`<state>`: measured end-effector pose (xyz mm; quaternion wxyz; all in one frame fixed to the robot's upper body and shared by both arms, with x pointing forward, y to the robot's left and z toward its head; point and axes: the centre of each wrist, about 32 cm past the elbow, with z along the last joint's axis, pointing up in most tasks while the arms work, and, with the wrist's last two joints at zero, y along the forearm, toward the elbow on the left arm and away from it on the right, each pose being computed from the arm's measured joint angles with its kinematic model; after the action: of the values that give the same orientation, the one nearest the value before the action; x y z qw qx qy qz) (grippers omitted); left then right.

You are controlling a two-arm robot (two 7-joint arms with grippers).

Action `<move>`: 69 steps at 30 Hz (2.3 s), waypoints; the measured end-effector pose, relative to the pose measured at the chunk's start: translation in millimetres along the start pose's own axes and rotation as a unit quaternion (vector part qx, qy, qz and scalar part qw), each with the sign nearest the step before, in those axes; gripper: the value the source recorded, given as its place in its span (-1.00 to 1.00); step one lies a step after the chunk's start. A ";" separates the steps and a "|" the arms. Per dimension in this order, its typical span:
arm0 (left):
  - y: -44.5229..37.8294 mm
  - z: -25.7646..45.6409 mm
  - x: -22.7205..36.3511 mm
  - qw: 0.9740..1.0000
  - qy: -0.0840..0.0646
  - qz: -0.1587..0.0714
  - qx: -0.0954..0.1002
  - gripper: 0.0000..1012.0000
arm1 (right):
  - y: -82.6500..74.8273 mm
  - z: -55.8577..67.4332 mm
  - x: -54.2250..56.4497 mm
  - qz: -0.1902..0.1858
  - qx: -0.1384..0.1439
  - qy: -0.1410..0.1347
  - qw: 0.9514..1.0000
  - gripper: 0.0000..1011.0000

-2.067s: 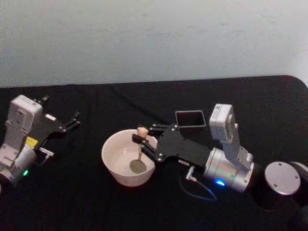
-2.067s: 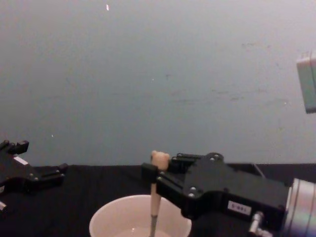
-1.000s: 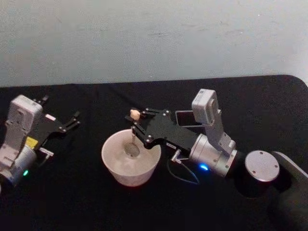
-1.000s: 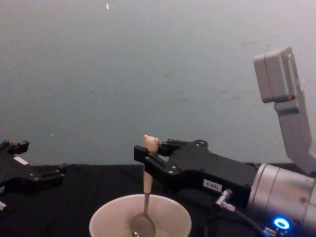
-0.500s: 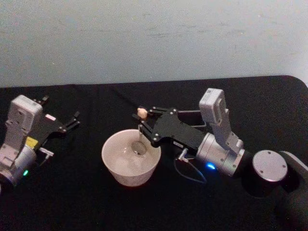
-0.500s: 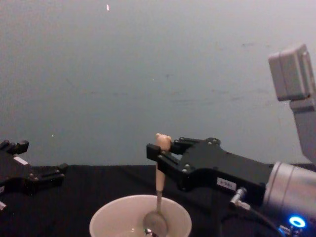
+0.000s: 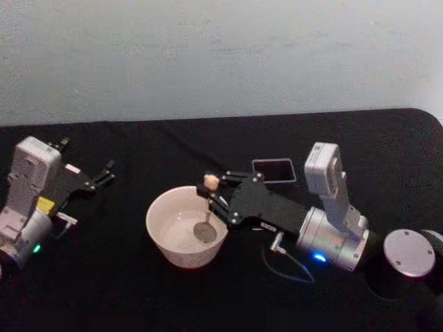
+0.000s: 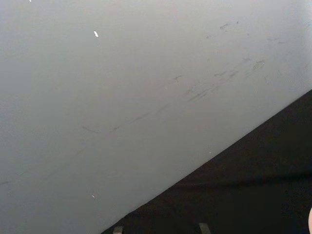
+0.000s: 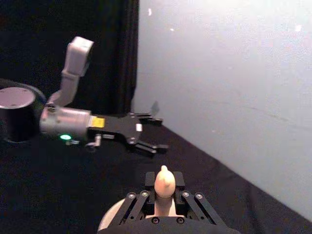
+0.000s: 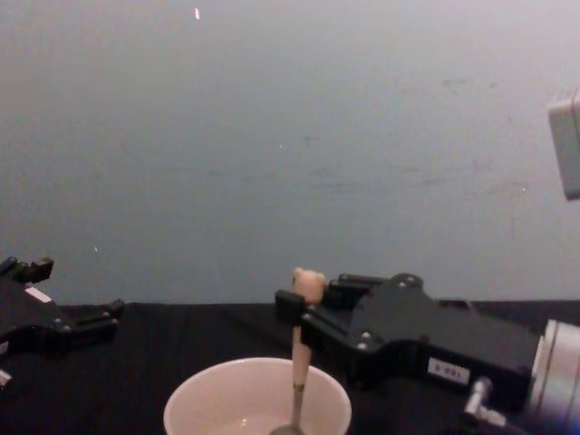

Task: Pick up the stirring spoon with one hand, stir inside the cup, then place it back in its original position.

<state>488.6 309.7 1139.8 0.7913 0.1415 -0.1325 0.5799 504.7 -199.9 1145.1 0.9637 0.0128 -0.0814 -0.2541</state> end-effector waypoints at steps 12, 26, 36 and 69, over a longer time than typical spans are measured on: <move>0.0 0.0 0.0 1.000 0.000 0.000 0.000 0.98 | 16.2 -1.9 -16.7 0.027 0.003 0.015 1.000 -0.58; 0.0 0.0 0.0 1.000 0.000 0.000 0.000 0.98 | 43.0 -5.3 -4.2 -0.011 0.007 0.013 1.000 -0.58; 0.0 0.0 0.0 1.000 0.000 0.000 0.000 0.98 | 39.3 -6.7 5.8 -0.031 0.002 0.007 0.999 -0.58; 0.0 0.0 0.0 1.000 0.000 0.000 0.000 0.98 | -1.4 -1.6 -5.8 -0.012 -0.006 0.023 1.000 -0.58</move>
<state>488.6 309.7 1139.8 0.7913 0.1415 -0.1325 0.5799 499.3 -198.4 1142.5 0.9622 0.0136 -0.0572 -0.2661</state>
